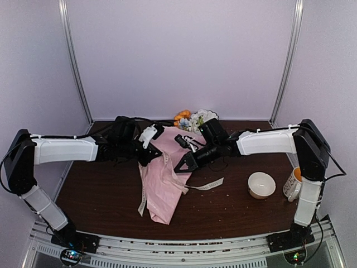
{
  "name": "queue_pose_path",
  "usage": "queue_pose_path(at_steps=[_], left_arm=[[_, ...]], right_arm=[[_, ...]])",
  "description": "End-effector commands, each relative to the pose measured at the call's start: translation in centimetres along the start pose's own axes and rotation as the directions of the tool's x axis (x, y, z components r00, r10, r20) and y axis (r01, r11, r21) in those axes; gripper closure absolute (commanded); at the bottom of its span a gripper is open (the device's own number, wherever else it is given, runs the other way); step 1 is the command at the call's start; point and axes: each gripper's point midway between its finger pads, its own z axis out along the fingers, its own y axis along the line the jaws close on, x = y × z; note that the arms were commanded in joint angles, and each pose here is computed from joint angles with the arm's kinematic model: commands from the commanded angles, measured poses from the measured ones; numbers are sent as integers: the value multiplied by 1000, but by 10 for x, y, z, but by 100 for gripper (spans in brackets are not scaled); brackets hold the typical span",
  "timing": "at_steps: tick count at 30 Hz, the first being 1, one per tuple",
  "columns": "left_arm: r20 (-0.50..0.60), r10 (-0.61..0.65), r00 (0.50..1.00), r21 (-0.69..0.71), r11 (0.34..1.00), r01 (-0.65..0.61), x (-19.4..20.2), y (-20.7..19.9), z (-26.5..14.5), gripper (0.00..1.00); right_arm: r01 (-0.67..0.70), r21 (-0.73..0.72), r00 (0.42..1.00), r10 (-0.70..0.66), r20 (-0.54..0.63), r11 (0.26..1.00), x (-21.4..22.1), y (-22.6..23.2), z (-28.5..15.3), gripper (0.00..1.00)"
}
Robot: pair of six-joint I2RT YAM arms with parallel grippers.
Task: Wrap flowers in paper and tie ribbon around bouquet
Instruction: Cross the ribbon over the folded bouquet.
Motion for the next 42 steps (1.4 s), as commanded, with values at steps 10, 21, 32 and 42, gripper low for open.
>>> queue_pose_path(at_steps=[10, 21, 32, 42], left_arm=[[89, 13, 996, 17, 1000, -14, -19, -4, -14, 100], [93, 14, 996, 14, 1000, -16, -18, -4, -15, 100], [100, 21, 995, 9, 1000, -22, -13, -5, -19, 100], [157, 38, 987, 28, 999, -43, -22, -12, -35, 100]], right_arm=[[-41, 172, 999, 37, 28, 984, -9, -30, -3, 69], [-35, 235, 997, 49, -53, 971, 27, -48, -2, 79], [-53, 220, 998, 46, 38, 974, -34, -47, -1, 100], [-104, -56, 990, 109, 87, 993, -81, -12, 64, 100]])
